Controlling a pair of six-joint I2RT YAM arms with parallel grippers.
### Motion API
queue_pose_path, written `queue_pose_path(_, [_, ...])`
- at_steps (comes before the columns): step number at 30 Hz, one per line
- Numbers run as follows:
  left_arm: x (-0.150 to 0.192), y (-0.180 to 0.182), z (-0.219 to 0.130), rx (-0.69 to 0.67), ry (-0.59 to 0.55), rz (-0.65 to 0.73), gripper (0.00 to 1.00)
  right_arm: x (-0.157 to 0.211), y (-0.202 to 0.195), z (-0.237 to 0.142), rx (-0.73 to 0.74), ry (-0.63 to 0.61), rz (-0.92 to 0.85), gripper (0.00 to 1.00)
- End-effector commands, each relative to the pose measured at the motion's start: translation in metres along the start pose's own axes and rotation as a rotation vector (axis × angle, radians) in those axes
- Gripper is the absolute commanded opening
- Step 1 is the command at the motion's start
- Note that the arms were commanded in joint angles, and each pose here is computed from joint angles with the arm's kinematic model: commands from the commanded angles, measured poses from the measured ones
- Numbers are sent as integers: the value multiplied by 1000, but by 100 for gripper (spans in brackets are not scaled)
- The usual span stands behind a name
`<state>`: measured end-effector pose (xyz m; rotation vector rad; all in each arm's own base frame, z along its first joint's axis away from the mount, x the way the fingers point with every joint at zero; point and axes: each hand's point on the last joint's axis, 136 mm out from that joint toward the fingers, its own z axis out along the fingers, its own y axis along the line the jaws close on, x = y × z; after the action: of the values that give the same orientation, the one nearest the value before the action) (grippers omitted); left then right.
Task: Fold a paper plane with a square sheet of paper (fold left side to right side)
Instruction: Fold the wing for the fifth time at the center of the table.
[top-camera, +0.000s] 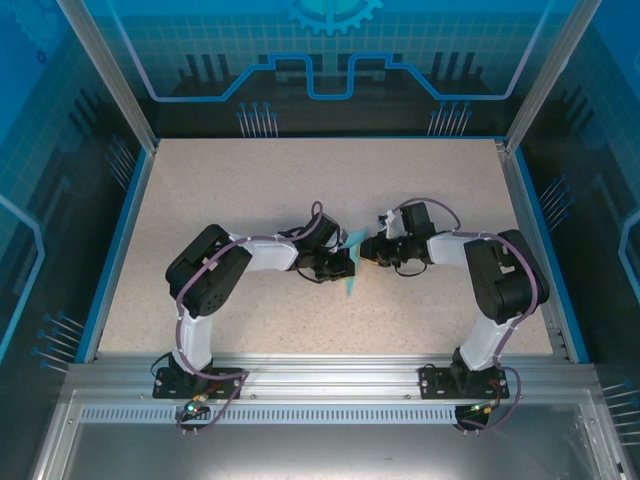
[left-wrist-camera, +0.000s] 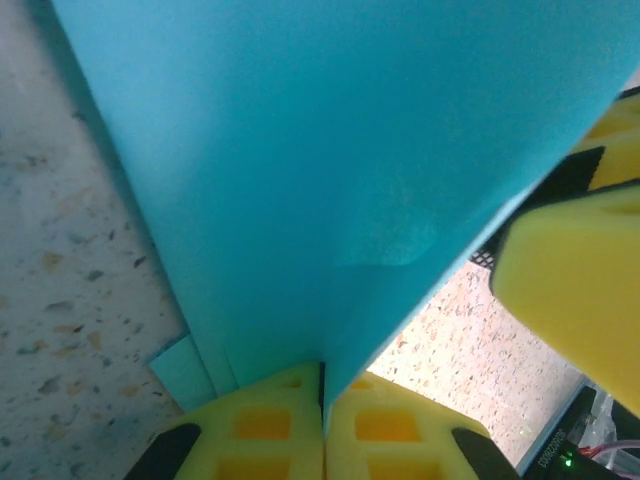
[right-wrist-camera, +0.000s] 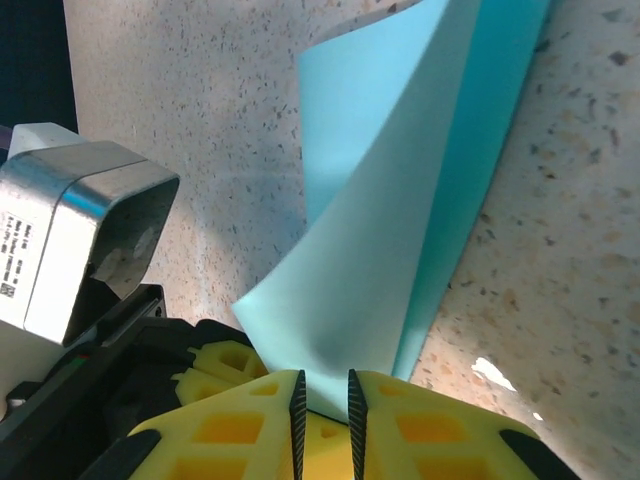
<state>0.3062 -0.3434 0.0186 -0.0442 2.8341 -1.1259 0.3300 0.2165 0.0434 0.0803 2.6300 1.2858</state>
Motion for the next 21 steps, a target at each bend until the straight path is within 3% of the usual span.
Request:
queue_pose_path(1, [4, 13, 5, -6, 24, -42, 5, -5, 11, 7, -34, 8, -19, 21])
queue_pose_path(21, [5, 34, 7, 12, 21, -156, 1, -17, 12, 23, -35, 19, -34, 21])
